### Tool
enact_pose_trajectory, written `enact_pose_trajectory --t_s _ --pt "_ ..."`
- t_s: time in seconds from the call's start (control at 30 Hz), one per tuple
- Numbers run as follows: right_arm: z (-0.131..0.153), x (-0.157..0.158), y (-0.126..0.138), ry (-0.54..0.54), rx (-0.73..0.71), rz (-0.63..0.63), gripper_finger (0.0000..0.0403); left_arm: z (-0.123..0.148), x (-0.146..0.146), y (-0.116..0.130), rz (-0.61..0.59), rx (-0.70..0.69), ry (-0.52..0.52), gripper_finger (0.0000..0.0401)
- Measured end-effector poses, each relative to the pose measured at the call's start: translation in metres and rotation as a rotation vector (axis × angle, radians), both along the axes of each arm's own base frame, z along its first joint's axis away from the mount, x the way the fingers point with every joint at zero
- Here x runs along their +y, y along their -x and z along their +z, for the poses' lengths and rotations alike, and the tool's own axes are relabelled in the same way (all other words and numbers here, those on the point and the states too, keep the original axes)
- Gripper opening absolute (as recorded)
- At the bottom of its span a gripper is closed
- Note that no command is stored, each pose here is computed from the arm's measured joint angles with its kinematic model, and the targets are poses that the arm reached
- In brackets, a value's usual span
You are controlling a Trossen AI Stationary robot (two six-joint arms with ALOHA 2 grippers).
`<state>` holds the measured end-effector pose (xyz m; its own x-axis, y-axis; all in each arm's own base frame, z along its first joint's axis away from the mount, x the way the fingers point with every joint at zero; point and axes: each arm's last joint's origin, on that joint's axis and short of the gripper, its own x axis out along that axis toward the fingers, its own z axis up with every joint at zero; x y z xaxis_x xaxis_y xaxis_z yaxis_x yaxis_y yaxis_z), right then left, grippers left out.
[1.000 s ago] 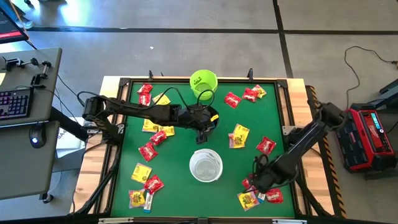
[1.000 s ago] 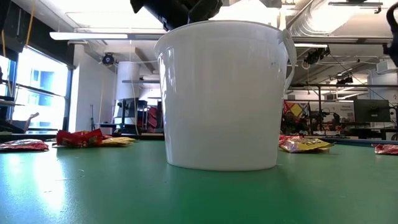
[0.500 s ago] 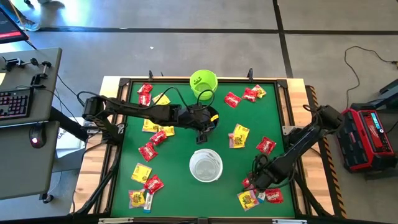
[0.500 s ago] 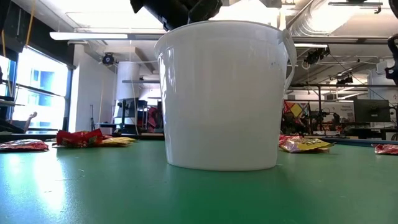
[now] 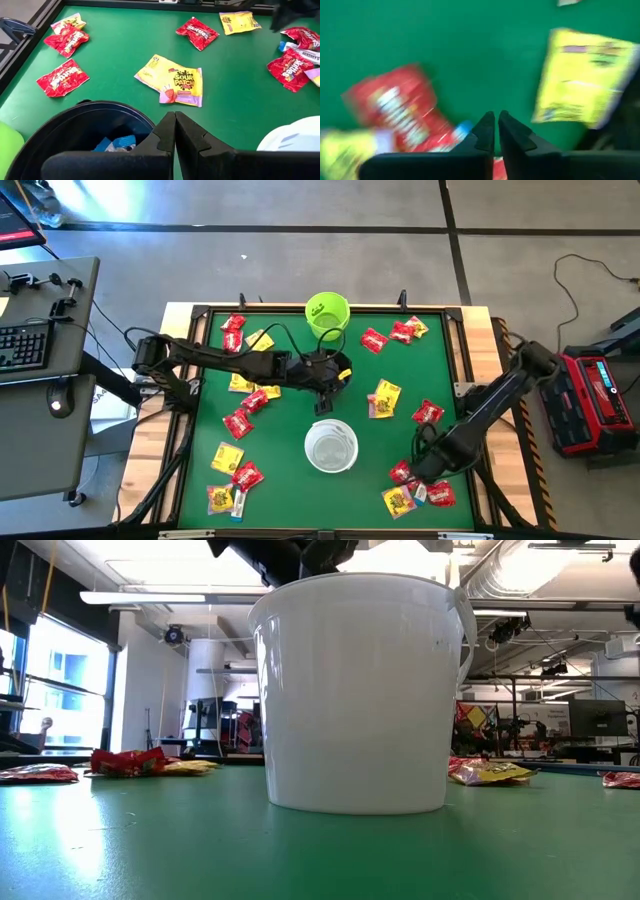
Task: Sort candy by brand, put in halloween buckets
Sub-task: Put the white chocolate into the black bucket
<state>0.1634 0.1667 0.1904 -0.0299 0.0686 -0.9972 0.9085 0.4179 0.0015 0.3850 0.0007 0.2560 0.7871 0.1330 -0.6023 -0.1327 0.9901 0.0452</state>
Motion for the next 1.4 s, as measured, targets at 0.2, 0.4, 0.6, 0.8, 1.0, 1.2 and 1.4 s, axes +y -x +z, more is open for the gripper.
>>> enact_pose_trajectory --t_s 0.2,0.4,0.6,0.8,1.0,1.2,1.4 --pt "0.010 0.004 -0.004 -0.093 -0.125 0.218 0.0096 0.000 0.000 0.000 -0.005 0.001 -0.006 0.0000" --pt "0.002 0.003 -0.004 -0.142 -0.159 0.397 0.0125 0.000 -0.001 0.000 -0.030 0.002 0.012 0.0000" --pt "-0.026 -0.002 -0.003 -0.292 -0.179 0.497 0.0126 -0.001 -0.002 0.000 -0.072 0.008 0.044 0.0000" --pt "-0.044 -0.011 0.001 -0.357 -0.191 0.556 0.0126 -0.002 -0.003 0.001 -0.079 0.022 0.070 0.0000" --pt "-0.054 -0.013 0.000 -0.443 -0.259 0.606 0.0126 -0.004 -0.003 0.003 -0.071 0.051 0.079 0.0000" --pt "-0.064 -0.015 0.003 -0.497 -0.299 0.595 0.0117 -0.004 -0.003 0.003 -0.065 0.055 0.085 0.0000" --pt "-0.065 -0.016 0.004 -0.492 -0.292 0.602 0.0055 -0.004 -0.003 0.003 -0.065 0.055 0.084 0.0000"
